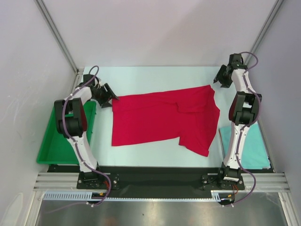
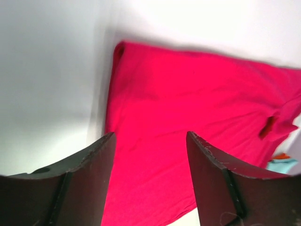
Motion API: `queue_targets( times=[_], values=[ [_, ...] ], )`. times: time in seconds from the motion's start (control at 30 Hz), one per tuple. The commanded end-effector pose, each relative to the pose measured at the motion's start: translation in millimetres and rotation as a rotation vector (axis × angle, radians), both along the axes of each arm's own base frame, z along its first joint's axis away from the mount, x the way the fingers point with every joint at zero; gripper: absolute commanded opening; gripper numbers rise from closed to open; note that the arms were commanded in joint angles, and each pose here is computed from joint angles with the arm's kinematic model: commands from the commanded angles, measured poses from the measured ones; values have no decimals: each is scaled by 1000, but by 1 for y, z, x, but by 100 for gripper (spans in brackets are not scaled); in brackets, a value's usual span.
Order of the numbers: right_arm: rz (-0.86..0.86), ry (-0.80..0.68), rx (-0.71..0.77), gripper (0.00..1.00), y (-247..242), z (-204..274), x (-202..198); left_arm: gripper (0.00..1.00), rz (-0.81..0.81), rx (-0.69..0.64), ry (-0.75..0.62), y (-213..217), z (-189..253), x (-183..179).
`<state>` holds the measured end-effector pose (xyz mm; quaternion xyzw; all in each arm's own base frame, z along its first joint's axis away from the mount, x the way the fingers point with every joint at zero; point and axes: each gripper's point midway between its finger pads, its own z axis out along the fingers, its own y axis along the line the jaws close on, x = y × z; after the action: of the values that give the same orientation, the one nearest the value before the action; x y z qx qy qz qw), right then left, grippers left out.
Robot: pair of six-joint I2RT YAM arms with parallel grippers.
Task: Fold and stack the t-shirts
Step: Fold the tshirt
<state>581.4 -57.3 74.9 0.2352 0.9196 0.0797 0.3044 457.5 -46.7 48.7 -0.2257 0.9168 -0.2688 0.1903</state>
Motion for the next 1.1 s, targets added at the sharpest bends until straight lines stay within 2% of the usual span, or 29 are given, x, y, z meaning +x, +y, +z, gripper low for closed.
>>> queue_targets(
  times=[0.0, 0.03, 0.1, 0.13, 0.17, 0.2, 0.27, 0.3, 0.43, 0.6, 1.07],
  values=[
    [-37, 55, -55, 58, -4, 41, -41, 67, -35, 124, -106, 2, 38, -12],
    [-21, 24, -40, 58, 6, 60, -48, 66, -47, 122, -96, -2, 35, -21],
    [-2, 53, 16, 54, 24, 44, -70, 65, -80, 118, -119, -17, 42, -30],
    [21, -1, 45, 50, 34, 65, -78, 65, -92, 113, -107, -22, 38, -37],
    [60, 26, 116, 46, 50, 41, -96, 64, -115, 104, -109, -30, 38, -42],
    [79, 13, 138, 41, 57, 40, -103, 64, -125, 101, -123, -34, 42, -44],
    [128, -45, 173, 38, 70, 50, -117, 63, -157, 91, -114, -47, 37, -57],
    [141, -2, 194, 37, 75, 28, -137, 63, -164, 86, -126, -50, 40, -59],
    [195, 39, 267, 31, 93, 10, -158, 62, -174, 70, -103, -55, 33, -70],
    [229, 77, 300, 31, 104, -11, -164, 62, -183, 80, -101, -54, 36, -66],
    [240, 134, 262, 36, 98, -32, -153, 62, -174, 69, -92, -55, 38, -55]
  ],
)
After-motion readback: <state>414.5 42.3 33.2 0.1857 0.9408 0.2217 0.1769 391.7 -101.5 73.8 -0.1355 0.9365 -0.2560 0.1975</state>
